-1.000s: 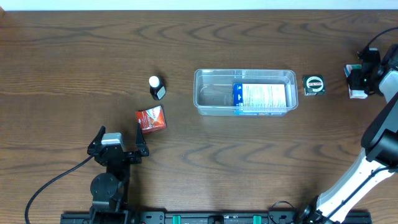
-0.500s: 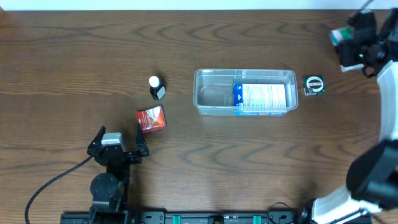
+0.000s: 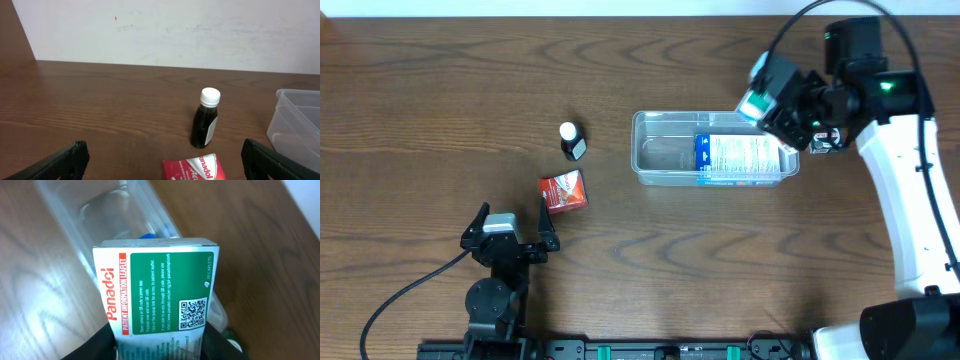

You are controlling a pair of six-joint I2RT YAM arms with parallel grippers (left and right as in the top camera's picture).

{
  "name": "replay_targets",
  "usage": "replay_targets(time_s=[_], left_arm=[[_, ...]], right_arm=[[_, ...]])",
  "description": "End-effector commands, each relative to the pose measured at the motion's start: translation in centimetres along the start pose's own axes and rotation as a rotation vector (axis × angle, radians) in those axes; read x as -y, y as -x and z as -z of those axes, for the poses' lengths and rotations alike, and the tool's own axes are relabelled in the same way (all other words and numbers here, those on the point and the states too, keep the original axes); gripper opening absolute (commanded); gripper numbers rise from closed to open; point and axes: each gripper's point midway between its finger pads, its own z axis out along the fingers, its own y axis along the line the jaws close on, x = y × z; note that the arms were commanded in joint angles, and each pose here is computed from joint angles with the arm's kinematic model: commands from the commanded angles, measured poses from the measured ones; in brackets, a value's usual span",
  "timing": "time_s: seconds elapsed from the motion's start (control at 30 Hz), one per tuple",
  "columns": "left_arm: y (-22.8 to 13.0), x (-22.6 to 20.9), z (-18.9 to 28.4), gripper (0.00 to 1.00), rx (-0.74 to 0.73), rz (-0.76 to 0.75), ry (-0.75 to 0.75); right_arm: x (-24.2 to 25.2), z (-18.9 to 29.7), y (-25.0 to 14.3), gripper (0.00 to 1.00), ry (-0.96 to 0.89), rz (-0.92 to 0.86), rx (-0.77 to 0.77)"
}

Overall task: Pack container
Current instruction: 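Lower the Panadol box into the container beside the blue box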

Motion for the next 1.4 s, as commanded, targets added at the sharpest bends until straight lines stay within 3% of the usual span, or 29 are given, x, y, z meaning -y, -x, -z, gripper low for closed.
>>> replay_targets(time_s=[0.0, 0.67, 1.37], left_arm=[[-1.8, -0.3, -0.1, 0.98, -0.049, -0.023, 0.015], [-1.8, -0.3, -0.1, 0.98, -0.049, -0.023, 0.015], [-1.8, -0.3, -0.1, 0.98, -0.049, -0.023, 0.015]], right_arm=[[-1.0, -1.3, 0.2, 0.44, 0.050, 0.122, -0.017], [-0.5, -10.6, -5.6, 0.42, 0.204, 0.156, -0.278], [0.9, -12.7, -5.6, 0.42, 0.192, 0.365, -0.255]])
